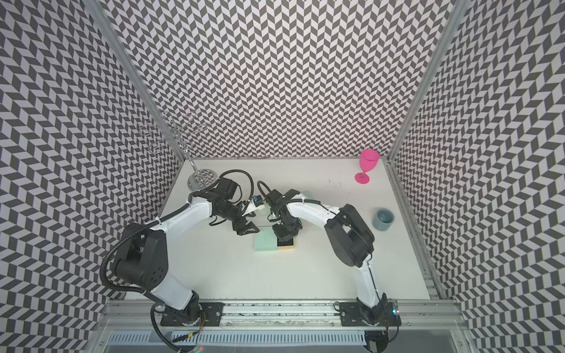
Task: Place the earrings into the drawer-style jewelry box
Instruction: Insert the earring into the inner lining.
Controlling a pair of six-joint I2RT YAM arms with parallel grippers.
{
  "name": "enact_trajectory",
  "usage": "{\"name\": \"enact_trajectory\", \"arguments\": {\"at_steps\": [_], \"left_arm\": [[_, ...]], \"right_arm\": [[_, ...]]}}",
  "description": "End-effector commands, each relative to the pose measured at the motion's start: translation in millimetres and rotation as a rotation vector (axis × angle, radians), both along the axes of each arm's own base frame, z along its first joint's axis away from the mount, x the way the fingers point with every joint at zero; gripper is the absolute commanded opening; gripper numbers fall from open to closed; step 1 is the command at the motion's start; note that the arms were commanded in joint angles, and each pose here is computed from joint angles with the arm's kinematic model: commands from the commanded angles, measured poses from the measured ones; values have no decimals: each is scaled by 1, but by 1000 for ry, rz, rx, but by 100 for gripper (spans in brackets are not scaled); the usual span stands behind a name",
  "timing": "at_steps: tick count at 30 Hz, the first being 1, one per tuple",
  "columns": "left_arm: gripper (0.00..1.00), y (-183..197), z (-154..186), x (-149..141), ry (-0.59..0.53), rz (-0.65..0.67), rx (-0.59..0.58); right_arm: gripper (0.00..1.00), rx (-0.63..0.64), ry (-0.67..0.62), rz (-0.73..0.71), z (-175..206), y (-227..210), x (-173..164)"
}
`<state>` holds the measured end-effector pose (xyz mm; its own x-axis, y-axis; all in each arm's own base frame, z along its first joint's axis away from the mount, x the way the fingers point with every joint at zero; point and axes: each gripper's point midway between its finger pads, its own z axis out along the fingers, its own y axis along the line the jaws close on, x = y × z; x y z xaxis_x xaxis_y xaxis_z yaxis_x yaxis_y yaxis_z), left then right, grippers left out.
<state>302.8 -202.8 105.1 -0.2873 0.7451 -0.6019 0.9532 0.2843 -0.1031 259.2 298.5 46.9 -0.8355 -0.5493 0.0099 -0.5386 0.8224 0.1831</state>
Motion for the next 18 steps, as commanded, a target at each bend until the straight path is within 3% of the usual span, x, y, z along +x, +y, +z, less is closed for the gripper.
{"name": "enact_trajectory", "arguments": {"at_steps": [1,18], "left_arm": [[83,0,11,0,-38,-9,-18],[83,0,10,-1,-37,-12,-14]], "right_arm": [[12,28,-44,17,20,5,4],[7,15,-23,22,10,1,-1]]}}
